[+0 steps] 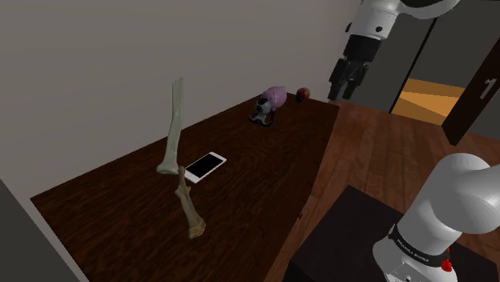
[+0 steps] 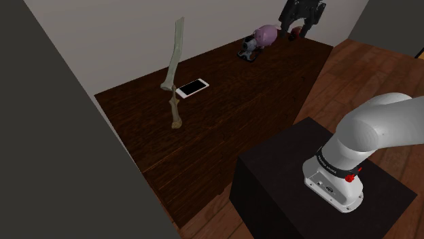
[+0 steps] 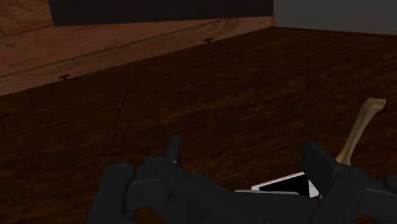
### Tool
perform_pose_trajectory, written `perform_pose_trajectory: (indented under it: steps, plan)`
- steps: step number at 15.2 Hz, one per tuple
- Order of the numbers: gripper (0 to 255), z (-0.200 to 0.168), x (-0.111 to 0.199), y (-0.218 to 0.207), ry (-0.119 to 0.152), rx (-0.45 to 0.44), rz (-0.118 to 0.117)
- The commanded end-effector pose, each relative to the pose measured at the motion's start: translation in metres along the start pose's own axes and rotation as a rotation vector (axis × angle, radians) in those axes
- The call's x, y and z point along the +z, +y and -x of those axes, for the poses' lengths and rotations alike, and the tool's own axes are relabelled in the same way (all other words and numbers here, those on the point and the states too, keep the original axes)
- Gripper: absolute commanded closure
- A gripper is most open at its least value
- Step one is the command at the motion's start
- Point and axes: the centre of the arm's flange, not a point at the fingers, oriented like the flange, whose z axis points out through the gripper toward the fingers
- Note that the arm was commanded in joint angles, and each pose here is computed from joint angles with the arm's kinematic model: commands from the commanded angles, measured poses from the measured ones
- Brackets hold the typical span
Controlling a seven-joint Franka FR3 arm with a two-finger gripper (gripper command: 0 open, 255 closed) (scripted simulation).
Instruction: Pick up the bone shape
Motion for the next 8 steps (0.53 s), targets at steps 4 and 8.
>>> perform_pose_trajectory:
  steps: [4,8]
  plan:
    - [0,-0.004,0.026,-0.030,0.016,0.012,0.005]
    - [0,-0.012,0.060,-0.070,0.038,0.029,0.011]
